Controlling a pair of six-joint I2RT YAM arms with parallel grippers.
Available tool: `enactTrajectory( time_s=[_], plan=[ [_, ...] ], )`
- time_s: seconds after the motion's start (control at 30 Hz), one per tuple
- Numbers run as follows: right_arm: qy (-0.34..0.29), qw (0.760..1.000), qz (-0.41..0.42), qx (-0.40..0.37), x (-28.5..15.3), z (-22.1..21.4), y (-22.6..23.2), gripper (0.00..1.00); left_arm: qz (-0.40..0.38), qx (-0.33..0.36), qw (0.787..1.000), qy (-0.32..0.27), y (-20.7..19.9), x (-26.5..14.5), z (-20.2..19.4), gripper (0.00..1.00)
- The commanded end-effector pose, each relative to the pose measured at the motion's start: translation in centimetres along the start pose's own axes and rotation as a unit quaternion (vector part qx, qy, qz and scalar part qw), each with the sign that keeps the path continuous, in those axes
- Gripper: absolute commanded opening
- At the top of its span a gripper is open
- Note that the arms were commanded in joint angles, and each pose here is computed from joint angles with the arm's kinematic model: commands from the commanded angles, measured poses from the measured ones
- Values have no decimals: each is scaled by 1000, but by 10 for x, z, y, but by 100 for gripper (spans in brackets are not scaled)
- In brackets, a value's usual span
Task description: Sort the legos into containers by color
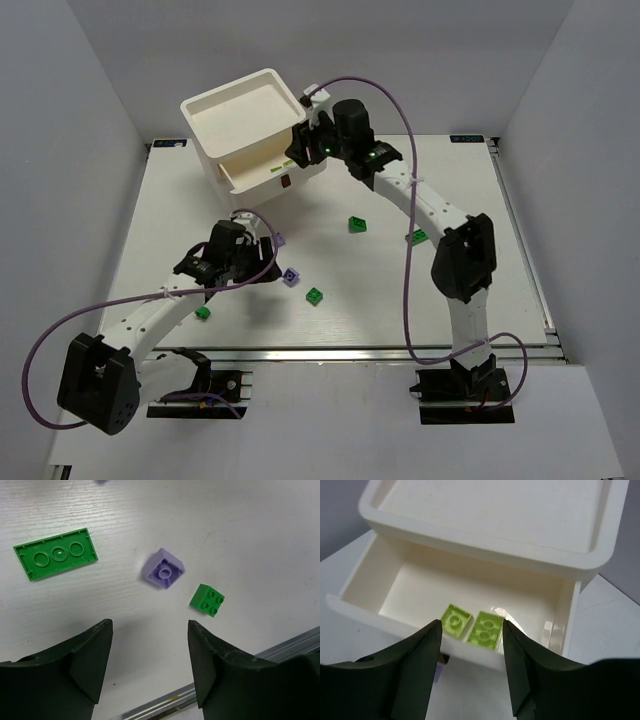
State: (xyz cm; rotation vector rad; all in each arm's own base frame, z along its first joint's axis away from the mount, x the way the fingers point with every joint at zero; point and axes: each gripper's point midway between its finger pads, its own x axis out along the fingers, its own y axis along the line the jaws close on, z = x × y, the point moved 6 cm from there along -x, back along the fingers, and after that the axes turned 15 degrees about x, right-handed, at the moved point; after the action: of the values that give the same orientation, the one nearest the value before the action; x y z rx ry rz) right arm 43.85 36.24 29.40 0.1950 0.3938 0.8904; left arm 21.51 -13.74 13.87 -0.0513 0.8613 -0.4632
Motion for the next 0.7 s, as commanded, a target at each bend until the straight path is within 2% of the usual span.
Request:
enactTrajectory(
  time_s=[0.0,0.03,0.07,0.13,0.2,0.27,0.3,0.37,0.4,0.43,0.47,0.53,0.63,0.67],
  plan=[
    [-63,997,37,-15,-61,56,28,58,-1,13,999,-53,-6,-22,26,71],
    [-86,995,45,-25,-84,71,38,59,1,16,998,-58,-6,-27,26,68],
    [-77,996,31,-21,-92,61,25,62,3,19,998,-66,-6,-31,27,58],
    [-94,995,21,-24,-122,71,23,70,7,28,996,-89,-4,-44,30,47],
    [-76,997,-14,-31,-137,53,-4,77,8,47,993,-111,-5,-58,32,32],
    [-69,996,-40,-30,-152,43,-15,82,16,61,990,-128,-3,-67,35,27],
    [-55,995,-82,-12,-159,29,-45,83,20,75,988,-135,-2,-71,35,26],
    [-29,993,-116,17,-160,10,-71,83,35,87,982,-161,1,-82,37,34],
    [-16,986,-161,42,-169,1,-100,85,44,94,981,-163,4,-82,34,43],
    [-4,982,-177,61,-169,-4,-114,86,48,95,980,-169,5,-84,33,66],
    [28,976,-196,87,-162,-24,-139,86,72,90,976,-184,10,-90,35,73],
    [73,965,-221,122,-152,-42,-175,89,73,91,974,-197,9,-95,37,81],
    [110,952,-244,147,-140,-54,-222,89,75,88,972,-206,9,-98,34,85],
    [121,954,-241,129,-137,-55,-231,89,76,87,971,-208,9,-100,35,85]
  ],
)
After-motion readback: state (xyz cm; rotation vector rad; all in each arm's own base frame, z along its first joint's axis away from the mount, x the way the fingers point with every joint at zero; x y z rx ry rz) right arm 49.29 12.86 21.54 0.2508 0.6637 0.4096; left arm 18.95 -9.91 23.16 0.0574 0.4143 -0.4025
